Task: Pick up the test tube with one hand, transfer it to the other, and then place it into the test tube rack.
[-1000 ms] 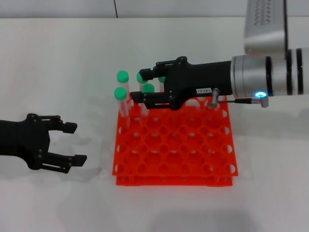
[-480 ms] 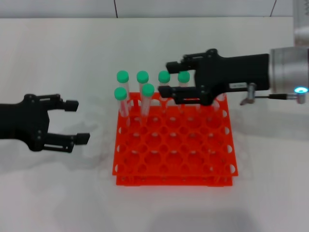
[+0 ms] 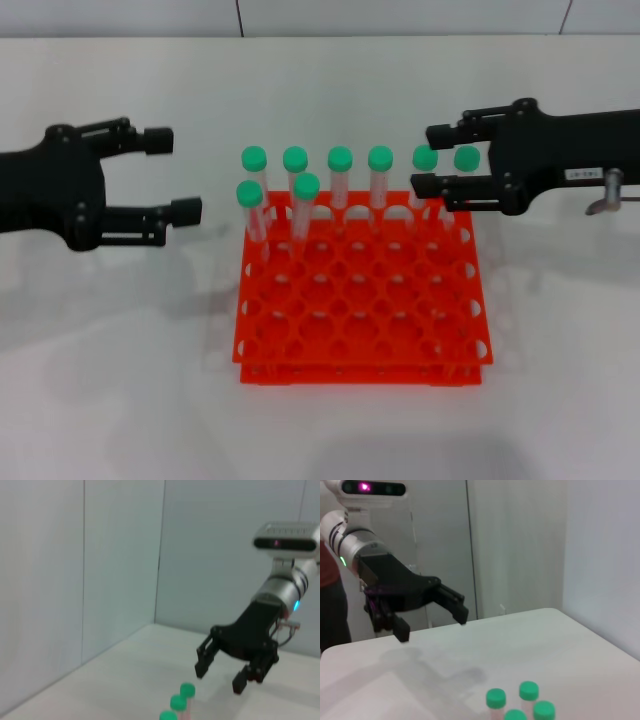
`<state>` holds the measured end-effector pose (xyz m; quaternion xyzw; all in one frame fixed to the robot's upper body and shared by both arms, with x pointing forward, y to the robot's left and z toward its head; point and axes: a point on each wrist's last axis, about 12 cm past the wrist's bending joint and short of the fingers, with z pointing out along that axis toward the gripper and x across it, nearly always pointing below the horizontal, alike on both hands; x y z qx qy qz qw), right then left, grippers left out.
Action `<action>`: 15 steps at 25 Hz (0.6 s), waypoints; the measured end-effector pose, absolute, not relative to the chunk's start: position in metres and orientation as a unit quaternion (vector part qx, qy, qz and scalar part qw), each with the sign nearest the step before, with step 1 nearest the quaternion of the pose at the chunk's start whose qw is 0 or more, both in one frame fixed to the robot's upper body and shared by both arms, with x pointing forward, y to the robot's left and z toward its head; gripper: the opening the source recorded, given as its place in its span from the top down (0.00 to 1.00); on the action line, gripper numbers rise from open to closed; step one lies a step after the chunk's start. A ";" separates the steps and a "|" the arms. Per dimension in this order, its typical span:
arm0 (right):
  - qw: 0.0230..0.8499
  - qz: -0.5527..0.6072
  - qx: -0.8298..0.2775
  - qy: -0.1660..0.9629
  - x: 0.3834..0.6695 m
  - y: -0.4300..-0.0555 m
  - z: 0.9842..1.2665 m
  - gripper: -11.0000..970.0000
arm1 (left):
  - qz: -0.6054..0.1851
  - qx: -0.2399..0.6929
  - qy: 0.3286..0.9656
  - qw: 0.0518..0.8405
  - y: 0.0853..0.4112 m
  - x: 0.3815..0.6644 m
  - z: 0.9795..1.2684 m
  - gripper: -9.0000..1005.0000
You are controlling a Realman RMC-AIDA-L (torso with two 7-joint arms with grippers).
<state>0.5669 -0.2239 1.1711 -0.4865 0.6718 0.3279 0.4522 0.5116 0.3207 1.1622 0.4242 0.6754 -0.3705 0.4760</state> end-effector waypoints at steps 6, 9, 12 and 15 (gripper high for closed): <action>0.456 0.319 -0.485 0.675 0.568 -0.232 1.174 0.32 | -0.384 0.410 0.671 0.485 0.319 0.512 1.165 0.12; 0.456 0.318 -0.485 0.675 0.569 -0.234 1.175 0.32 | -0.390 0.401 0.672 0.485 0.318 0.512 1.166 0.12; 0.457 0.317 -0.485 0.675 0.569 -0.235 1.176 0.31 | -0.394 0.395 0.674 0.485 0.319 0.512 1.167 0.12; 0.457 0.316 -0.486 0.674 0.569 -0.235 1.175 0.25 | -0.396 0.392 0.674 0.486 0.319 0.512 1.168 0.12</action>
